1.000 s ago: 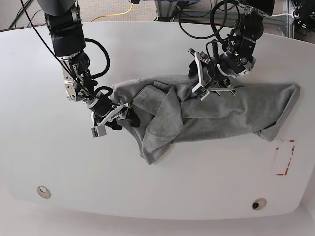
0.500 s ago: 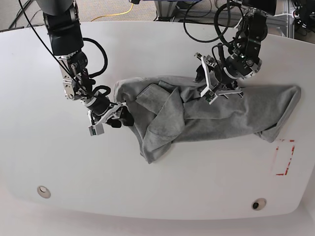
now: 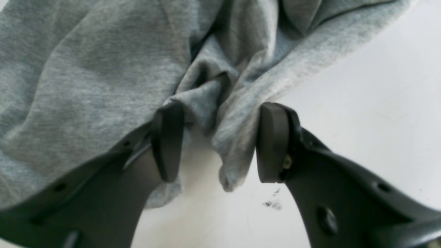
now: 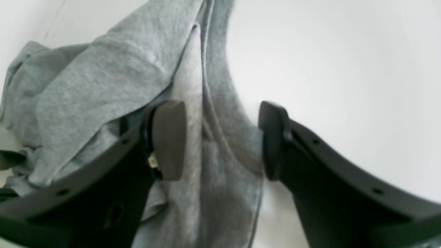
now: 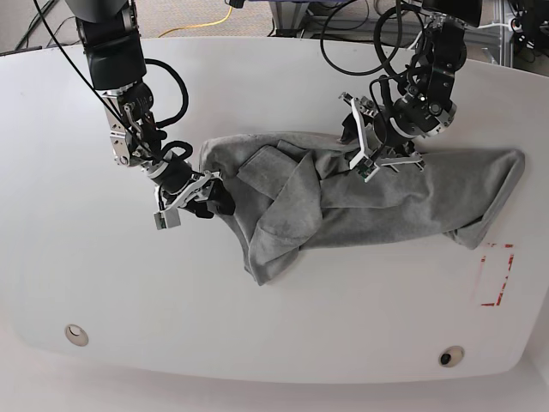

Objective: Layout the t-shirt on the table in an organized manner, then fold the t-shirt properly
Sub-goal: 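Pull the held t-shirt edge with the left gripper away from the right gripper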

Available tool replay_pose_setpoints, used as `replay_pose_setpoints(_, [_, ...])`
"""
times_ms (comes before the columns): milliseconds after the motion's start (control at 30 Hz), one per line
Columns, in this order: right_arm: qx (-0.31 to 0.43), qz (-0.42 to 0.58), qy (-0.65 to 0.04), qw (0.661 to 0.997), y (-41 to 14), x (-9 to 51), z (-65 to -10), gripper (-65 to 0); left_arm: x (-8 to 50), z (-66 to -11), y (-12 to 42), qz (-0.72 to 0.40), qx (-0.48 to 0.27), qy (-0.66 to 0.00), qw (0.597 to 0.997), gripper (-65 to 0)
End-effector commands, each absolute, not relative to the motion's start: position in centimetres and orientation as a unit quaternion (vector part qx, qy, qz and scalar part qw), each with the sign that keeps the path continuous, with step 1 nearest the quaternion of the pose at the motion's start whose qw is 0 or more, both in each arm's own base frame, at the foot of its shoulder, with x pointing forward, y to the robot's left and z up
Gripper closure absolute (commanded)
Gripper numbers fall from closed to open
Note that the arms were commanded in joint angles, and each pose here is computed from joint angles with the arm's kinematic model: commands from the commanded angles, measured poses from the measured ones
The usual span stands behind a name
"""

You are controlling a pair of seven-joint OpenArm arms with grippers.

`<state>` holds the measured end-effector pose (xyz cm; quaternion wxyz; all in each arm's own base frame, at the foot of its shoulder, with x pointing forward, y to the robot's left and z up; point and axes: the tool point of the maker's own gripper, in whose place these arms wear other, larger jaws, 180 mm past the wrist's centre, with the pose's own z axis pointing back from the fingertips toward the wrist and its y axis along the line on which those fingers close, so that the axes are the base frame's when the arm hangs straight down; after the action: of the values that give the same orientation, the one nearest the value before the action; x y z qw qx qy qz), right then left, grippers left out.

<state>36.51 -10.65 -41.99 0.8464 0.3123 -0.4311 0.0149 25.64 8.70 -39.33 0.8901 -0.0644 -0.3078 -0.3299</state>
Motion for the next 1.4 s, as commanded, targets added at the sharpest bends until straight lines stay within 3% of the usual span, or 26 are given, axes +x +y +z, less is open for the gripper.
replay_pose_setpoints(0, [0.303, 0.025, -0.421, 0.855, -11.1, 36.2, -42.3, -32.0, 26.3, -38.3, 8.4, -0.331, -0.067, -0.329, 0.882, -31.4])
replay_pose_setpoints(500, [0.304, 0.025, -0.418, 0.856, -10.9, 36.0, -42.5, -30.4, 26.3, -38.3, 8.2, -0.330, -0.069, -0.328, 0.882, -31.9])
replay_pose_setpoints(600, [0.304, 0.025, -0.419, 0.855, -10.9, 36.1, -42.5, -21.6, 26.3, -38.2, 8.2, -0.330, -0.070, -0.329, 0.882, -33.1])
replay_pose_setpoints(767, [0.304, 0.026, -0.420, 0.855, -10.9, 36.2, -42.4, 0.0, 26.3, -38.0, 7.8, -0.323, -0.082, -0.332, 0.882, -44.0])
replay_pose_setpoints(967, [0.304, 0.027, -0.421, 0.854, -10.9, 36.2, -42.3, 0.0, 26.9, -36.8, 7.7, -0.291, -0.116, -0.352, 0.882, -53.1])
replay_pose_setpoints(1367, [0.301, 0.073, -0.466, 0.829, -10.4, 36.4, -37.5, 0.0, 29.8, -32.1, 11.6, -0.155, -0.197, -0.426, 0.869, -53.3])
